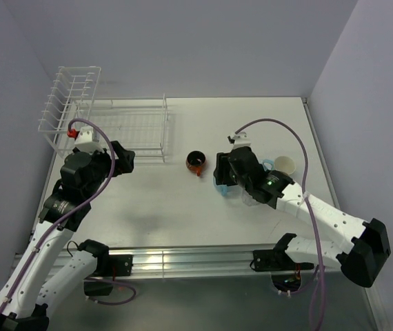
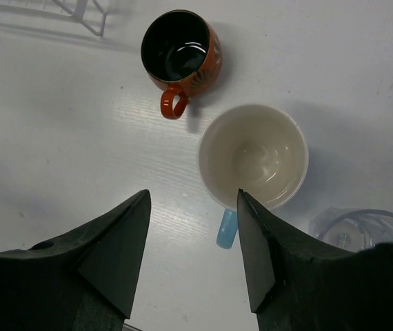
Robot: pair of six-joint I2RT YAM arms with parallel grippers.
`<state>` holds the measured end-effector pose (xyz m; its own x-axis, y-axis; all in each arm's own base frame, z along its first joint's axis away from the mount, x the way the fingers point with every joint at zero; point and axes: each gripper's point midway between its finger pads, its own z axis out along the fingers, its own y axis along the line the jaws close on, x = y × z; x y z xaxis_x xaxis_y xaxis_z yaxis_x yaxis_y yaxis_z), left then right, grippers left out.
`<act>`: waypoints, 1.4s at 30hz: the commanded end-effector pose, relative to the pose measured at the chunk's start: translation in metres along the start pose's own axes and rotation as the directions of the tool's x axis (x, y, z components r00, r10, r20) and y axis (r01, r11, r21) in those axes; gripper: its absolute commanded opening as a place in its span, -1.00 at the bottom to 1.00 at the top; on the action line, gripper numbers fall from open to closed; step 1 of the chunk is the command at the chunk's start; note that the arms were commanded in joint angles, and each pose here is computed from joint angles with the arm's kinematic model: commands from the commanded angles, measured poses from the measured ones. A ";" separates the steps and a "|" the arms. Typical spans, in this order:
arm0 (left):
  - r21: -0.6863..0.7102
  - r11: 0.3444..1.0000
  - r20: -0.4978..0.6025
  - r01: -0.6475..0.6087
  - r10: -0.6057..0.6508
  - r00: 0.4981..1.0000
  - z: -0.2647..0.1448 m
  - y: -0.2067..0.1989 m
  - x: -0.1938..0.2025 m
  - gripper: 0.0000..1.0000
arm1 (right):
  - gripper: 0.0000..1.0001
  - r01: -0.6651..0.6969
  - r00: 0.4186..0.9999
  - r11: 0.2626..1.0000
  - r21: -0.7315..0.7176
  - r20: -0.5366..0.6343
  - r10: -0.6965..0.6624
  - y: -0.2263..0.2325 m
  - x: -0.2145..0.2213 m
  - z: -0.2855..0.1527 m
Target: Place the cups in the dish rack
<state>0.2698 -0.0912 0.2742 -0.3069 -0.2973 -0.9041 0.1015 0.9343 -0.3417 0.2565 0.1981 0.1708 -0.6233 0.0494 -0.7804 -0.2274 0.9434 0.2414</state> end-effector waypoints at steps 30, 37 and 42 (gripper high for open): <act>-0.013 1.000 0.045 -0.012 0.013 0.999 -0.004 0.000 -0.019 0.93 | -0.04 0.129 0.991 0.980 0.150 -0.064 -0.121 0.008 0.009 0.059; -0.015 1.000 0.040 -0.013 0.014 0.999 -0.004 0.000 -0.018 0.93 | -0.22 0.155 0.985 0.973 0.170 -0.098 -0.139 0.007 0.015 0.069; -0.015 1.000 0.039 -0.013 0.014 0.999 -0.004 0.000 -0.017 0.93 | -0.28 0.171 0.981 0.967 0.187 -0.127 -0.149 0.003 0.022 0.073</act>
<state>0.2689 -0.0886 0.2690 -0.3214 -0.2877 -0.9022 0.0855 0.9400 -0.3302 0.2847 0.2194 0.0964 -0.7074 -0.1450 -0.6918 -0.1972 0.9804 -0.0039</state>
